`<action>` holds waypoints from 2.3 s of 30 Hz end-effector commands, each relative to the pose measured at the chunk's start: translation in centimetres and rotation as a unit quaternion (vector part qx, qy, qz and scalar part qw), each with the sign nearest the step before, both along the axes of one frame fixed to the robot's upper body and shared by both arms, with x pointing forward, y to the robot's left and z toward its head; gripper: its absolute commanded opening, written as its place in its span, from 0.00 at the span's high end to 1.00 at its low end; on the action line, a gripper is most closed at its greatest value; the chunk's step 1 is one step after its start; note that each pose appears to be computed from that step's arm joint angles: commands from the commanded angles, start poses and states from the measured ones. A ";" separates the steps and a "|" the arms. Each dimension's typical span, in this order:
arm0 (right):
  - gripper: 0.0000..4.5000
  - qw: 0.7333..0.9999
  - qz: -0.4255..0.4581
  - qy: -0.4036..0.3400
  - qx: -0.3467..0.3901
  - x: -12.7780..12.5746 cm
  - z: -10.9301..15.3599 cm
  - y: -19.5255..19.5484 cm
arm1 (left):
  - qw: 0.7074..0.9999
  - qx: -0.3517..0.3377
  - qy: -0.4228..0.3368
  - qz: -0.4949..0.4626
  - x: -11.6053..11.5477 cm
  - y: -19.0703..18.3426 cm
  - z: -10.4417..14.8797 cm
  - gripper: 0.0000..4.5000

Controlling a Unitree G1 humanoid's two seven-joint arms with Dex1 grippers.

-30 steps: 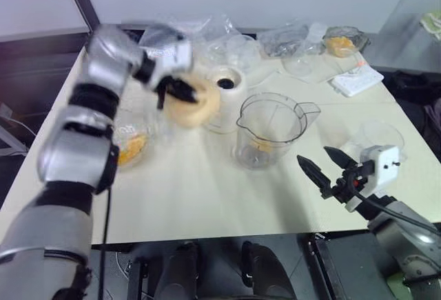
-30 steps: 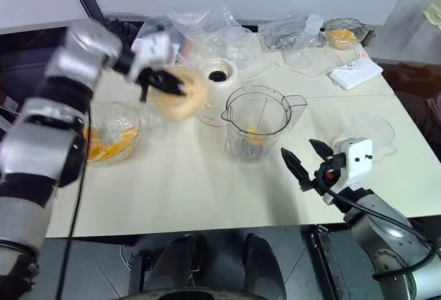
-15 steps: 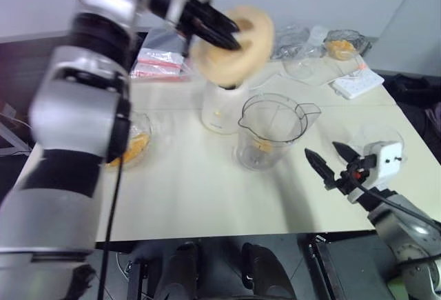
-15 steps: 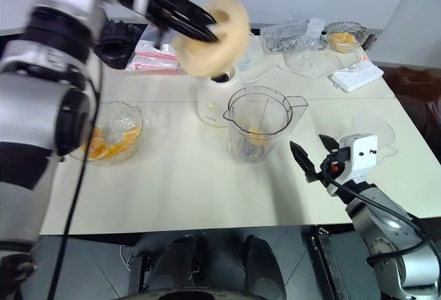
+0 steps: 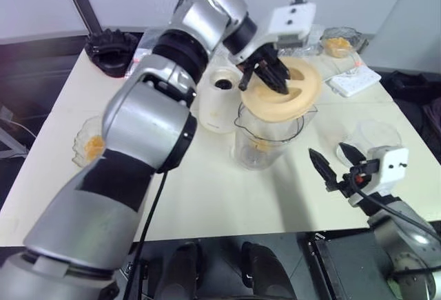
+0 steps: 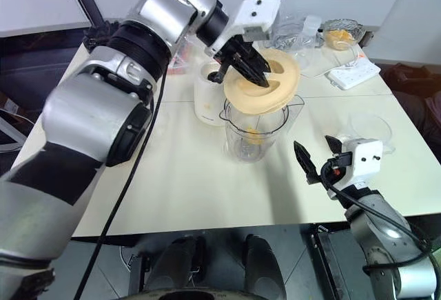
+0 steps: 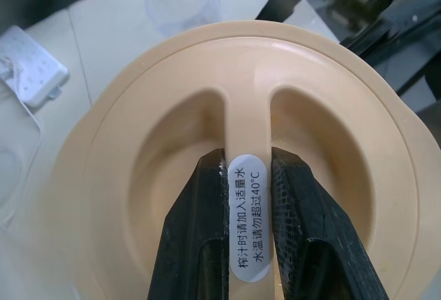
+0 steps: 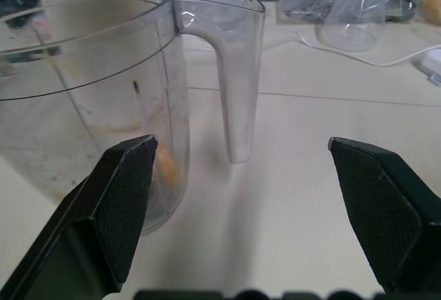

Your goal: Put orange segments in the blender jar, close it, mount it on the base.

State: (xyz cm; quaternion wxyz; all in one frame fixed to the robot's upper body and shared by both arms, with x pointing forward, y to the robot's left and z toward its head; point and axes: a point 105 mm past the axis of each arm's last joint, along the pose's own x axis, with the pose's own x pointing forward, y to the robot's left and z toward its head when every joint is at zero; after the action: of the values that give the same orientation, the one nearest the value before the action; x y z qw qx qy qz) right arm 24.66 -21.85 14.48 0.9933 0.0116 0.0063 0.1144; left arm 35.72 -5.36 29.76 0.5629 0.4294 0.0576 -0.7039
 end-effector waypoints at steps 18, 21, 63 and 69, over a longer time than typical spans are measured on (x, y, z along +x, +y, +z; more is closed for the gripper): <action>0.07 0.999 -0.028 -0.036 0.015 -1.1 1.0 1.0 | 0.995 0.086 0.028 0.041 0.3 -1.1 -5.0 0.94; 0.07 0.999 -0.030 -0.035 0.016 -0.9 0.9 0.9 | 0.993 0.088 0.065 0.034 -0.4 -1.2 -5.3 0.94; 0.80 0.993 -0.007 -0.109 -0.050 9.6 0.0 1.6 | 0.986 0.147 0.075 -0.004 -0.5 0.5 -8.4 0.94; 0.79 0.993 -0.012 -0.104 -0.052 9.3 -0.4 1.9 | 0.986 0.145 0.078 -0.009 -0.6 0.5 -8.9 0.94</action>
State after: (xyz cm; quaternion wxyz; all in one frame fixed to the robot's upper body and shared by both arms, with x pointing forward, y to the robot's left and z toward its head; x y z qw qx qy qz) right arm 34.28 -19.96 11.66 0.9921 -0.0425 -0.0462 0.1088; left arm 35.25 -5.70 23.48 0.4987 0.4618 0.1523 -0.7176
